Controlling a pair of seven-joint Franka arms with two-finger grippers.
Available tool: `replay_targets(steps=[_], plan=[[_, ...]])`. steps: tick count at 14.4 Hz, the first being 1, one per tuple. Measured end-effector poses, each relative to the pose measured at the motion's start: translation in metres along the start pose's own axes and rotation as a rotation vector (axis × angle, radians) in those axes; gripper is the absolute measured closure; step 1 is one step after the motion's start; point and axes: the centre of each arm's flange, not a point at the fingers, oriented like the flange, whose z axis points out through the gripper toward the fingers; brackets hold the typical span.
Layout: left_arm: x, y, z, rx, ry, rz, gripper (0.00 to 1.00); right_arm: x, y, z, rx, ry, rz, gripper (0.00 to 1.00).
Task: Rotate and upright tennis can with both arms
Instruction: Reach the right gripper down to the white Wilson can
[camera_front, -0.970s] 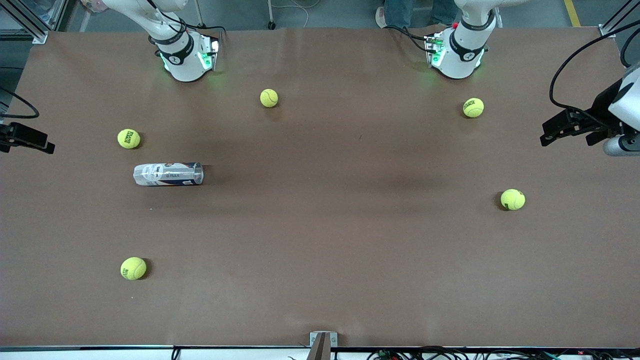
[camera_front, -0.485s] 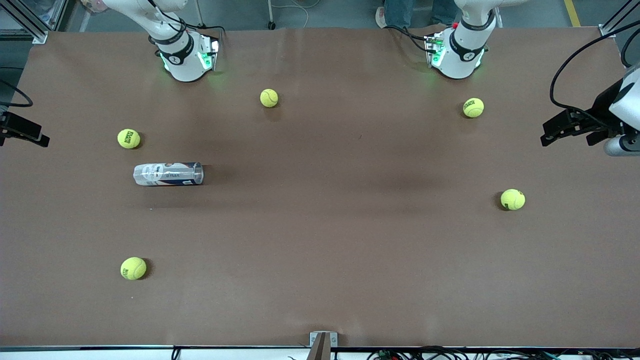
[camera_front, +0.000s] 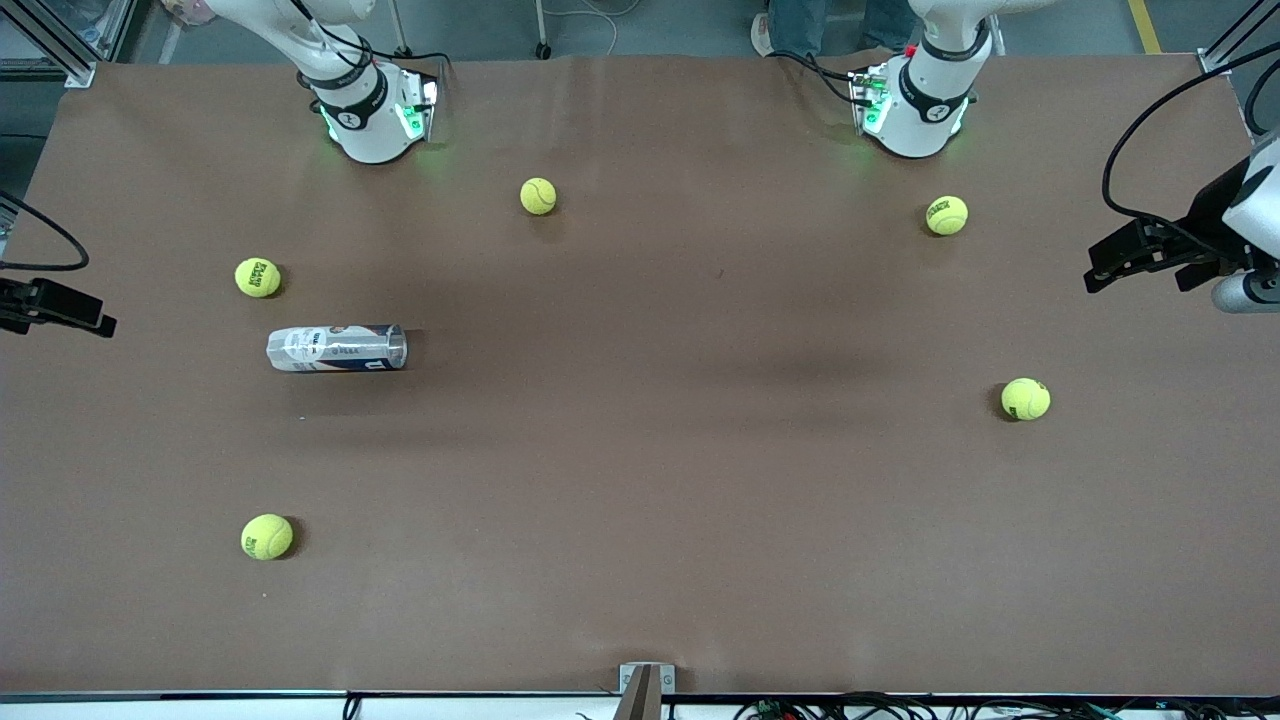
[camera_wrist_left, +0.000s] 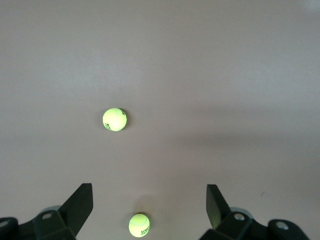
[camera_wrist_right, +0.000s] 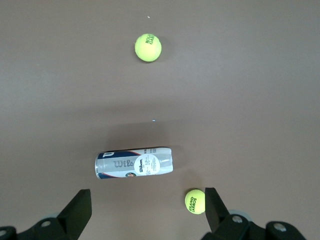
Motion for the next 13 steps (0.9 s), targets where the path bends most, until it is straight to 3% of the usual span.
replay_targets(steps=[8,13], plan=[[0.000,-0.001,0.000,0.000,0.001,-0.002,0.00,0.000,0.007,0.035,-0.028,-0.076,0.873,0.00],[0.000,-0.001,0.000,0.000,0.001,-0.002,0.00,0.001,-0.028,0.091,-0.114,-0.155,1.253,0.00]])
